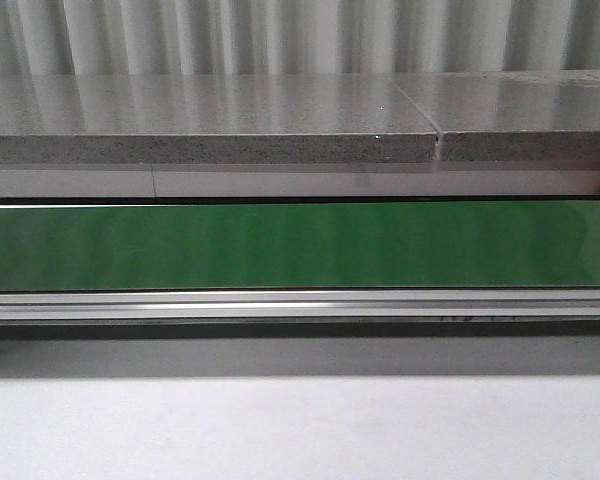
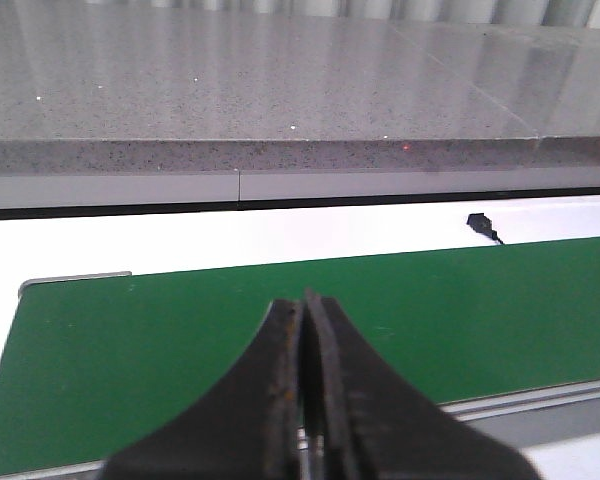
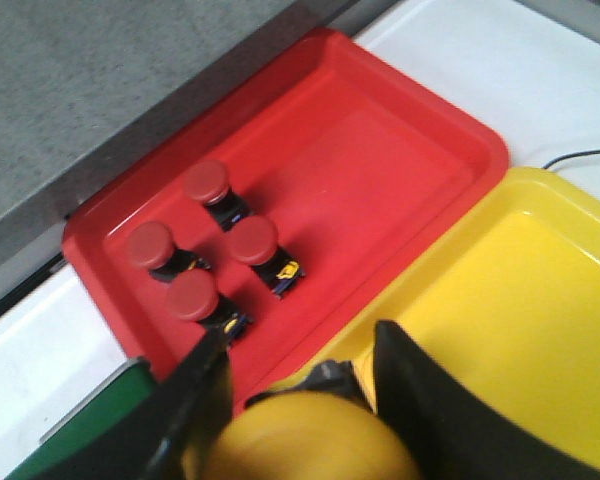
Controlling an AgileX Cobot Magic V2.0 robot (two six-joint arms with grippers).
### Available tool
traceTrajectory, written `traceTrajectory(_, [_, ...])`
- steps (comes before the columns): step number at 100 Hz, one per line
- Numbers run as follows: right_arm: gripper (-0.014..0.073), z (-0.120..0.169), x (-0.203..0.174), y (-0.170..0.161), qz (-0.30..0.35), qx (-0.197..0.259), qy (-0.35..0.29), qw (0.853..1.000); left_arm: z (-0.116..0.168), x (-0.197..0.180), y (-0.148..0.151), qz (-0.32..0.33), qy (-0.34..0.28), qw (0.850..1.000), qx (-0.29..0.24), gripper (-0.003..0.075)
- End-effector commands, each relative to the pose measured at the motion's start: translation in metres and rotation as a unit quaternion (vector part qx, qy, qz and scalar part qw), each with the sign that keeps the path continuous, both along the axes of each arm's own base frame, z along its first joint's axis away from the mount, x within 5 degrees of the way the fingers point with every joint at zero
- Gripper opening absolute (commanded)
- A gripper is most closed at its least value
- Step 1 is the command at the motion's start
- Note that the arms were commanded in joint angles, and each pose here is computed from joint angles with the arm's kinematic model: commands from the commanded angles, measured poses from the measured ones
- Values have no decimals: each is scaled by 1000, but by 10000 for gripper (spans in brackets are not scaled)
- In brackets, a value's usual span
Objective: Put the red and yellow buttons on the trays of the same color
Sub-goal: 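Carry the yellow button into the yellow tray and release it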
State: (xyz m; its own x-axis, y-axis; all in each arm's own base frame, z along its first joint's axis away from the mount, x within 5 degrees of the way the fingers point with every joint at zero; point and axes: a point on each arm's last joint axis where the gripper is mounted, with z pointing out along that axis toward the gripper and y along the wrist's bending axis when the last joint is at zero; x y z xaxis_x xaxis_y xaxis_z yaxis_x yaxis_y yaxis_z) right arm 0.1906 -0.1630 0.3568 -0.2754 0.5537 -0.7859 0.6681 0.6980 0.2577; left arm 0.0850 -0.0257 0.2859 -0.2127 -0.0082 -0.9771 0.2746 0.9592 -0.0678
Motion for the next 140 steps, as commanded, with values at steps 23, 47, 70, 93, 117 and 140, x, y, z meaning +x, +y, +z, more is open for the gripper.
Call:
traceTrajectory(23, [121,-18,-4,-29,-57,2,-4,998,15,1,0,2,-44,999,-14,-21])
traceTrajectory(47, [121,-68,-16,-29,-86,20,18,996,15,1,0,2,-44,999,-14,-21])
traceTrajectory(70, [121,-108,-24,-24,-107,22,28,994,15,1,0,2,-44,999,-14,-21])
traceTrajectory(93, [121,-130,-19,-32,-115,39,44,992,15,1,0,2,-44,999,-14,-21])
traceTrajectory(117, [121,-148,-13,-41,-122,45,56,990,15,1,0,2,-44,999,-14,-21])
traceTrajectory(140, [121,-162,0,-41,-110,44,64,991,15,1,0,2,-44,999,-14,-21])
